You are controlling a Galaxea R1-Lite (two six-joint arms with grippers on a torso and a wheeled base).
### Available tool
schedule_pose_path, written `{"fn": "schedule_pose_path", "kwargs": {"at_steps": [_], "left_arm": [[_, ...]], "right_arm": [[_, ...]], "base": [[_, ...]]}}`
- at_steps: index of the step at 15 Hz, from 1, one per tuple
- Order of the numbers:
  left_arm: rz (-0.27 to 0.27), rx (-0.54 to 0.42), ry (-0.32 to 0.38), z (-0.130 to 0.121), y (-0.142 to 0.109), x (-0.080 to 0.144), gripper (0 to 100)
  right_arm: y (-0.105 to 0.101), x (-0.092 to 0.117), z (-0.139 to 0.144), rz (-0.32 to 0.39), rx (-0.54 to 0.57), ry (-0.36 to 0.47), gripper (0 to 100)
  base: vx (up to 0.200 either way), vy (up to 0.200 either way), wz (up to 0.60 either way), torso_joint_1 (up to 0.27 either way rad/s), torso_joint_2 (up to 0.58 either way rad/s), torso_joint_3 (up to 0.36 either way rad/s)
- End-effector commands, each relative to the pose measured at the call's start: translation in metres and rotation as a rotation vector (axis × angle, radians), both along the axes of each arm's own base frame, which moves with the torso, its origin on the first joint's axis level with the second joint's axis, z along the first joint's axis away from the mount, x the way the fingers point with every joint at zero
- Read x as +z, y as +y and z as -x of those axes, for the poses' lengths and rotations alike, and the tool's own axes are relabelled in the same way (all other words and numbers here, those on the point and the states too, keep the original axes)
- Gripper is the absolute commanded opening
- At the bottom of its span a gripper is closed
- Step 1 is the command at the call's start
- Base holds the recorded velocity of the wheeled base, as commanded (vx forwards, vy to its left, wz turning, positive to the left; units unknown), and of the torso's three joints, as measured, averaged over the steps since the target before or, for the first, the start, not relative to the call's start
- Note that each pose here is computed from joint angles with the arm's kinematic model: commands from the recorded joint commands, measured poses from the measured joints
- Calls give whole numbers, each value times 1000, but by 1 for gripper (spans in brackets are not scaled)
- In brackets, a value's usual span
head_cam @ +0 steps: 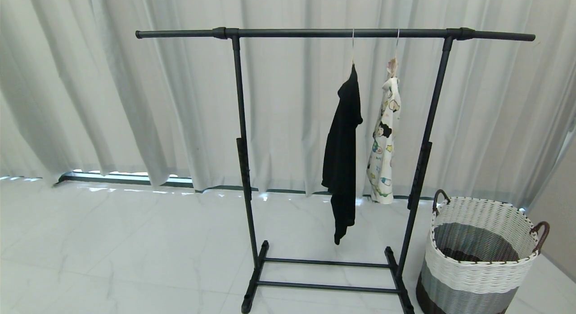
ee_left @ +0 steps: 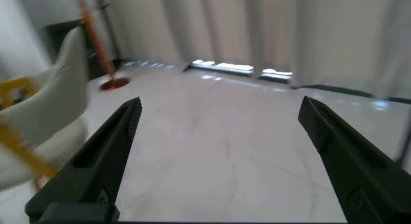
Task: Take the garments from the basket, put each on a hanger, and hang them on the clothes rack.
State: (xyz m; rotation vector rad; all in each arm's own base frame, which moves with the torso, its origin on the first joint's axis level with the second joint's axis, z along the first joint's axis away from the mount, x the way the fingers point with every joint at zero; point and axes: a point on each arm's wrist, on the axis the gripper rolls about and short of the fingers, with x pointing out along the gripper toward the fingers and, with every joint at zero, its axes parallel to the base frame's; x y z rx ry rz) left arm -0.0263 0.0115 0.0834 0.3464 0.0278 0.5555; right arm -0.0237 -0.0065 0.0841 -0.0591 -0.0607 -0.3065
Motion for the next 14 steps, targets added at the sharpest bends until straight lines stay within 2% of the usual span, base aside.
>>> {"fn": "schedule_pose_path", "kwargs": {"at_steps": [1,2,3,4,5,6,7,8,9,10,11,12,13,14], "left_arm": [[-8,-115,-2,-1,-2,0,100],[6,-255,-13,-2,-5,0,100],[64,-344,-33,-3,-7,0,100],[166,-383,-56,-3,-8,-2,100],[350,-389,-102,-3,-8,-4,100],[505,-385,-159,-3,-7,-4,100],[522,-366,-172,-3,-7,-4,100],[513,-360,-170,-3,-7,-4,100],[469,-365,-151,-3,-7,-4,100],[366,-385,-107,-3,-8,-4,100],[265,-456,-56,-3,-9,-4,100],[258,-569,-30,-4,-12,-5,100],[273,-572,4,-4,-12,-8,100],[359,-562,-12,-3,-12,-9,100]], "right_arm": [[0,0,0,22,14,3,100],[1,0,0,34,33,4,100],[1,0,0,37,36,5,100],[1,0,0,39,39,6,100],[1,0,0,39,41,7,100],[1,0,0,39,41,7,100],[1,0,0,40,38,6,100],[1,0,0,47,37,8,100],[1,0,0,59,38,10,100],[0,0,0,62,80,3,100],[0,0,0,55,153,0,100],[2,0,0,41,202,-3,100],[2,0,-1,29,235,-5,100],[2,-1,-1,21,236,-5,100]], "base": [[0,0,0,0,0,0],[0,0,0,0,0,0],[0,0,0,0,0,0],[0,0,0,0,0,0],[0,0,0,0,0,0],[0,0,0,0,0,0],[0,0,0,0,0,0],[0,0,0,0,0,0],[0,0,0,0,0,0],[0,0,0,0,0,0],[0,0,0,0,0,0],[0,0,0,0,0,0],[0,0,0,0,0,0],[0,0,0,0,0,0]]}}
